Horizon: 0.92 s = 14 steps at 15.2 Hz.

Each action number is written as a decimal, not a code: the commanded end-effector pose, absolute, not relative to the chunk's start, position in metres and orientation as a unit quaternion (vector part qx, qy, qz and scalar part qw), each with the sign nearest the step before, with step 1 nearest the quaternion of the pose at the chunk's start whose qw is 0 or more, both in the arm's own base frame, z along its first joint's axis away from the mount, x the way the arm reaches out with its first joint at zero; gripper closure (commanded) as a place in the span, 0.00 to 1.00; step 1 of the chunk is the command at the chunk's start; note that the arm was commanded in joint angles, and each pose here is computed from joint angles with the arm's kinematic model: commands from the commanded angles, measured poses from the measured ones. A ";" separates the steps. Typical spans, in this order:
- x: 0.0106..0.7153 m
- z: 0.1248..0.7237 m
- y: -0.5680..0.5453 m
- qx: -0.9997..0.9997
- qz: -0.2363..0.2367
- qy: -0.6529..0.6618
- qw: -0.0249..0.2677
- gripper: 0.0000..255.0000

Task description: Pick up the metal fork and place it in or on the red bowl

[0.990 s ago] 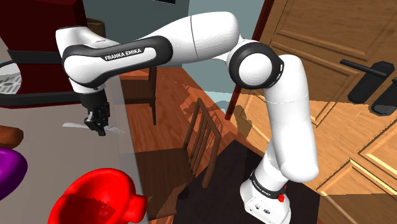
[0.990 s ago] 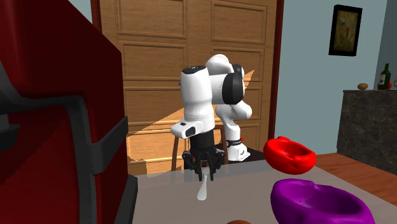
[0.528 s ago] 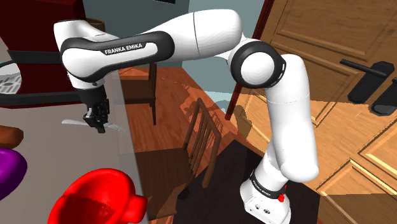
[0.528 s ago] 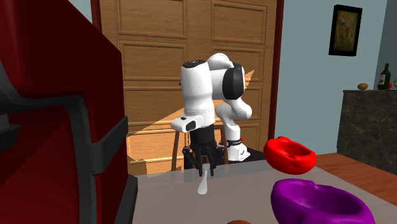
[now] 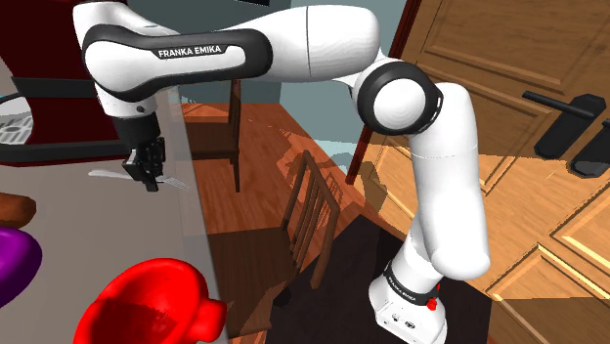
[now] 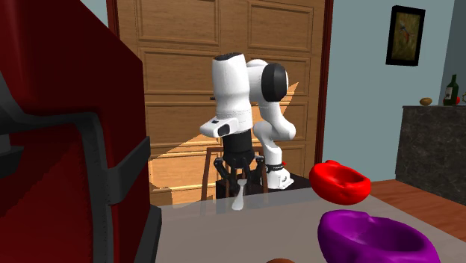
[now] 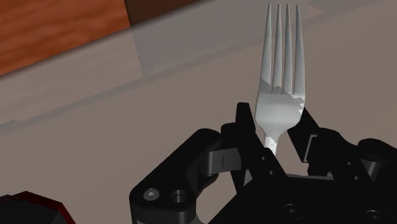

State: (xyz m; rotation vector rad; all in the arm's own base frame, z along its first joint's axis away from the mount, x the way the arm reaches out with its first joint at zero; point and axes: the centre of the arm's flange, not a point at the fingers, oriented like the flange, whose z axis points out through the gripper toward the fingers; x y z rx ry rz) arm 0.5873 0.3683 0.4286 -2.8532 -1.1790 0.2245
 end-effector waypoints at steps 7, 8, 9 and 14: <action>0.588 0.472 0.368 -0.922 0.072 -0.381 0.023 1.00; 0.588 0.478 0.368 -0.922 0.072 -0.381 0.023 1.00; 0.588 0.483 0.368 -0.922 0.072 -0.381 0.023 1.00; 0.588 0.509 0.368 -0.922 0.072 -0.381 0.023 1.00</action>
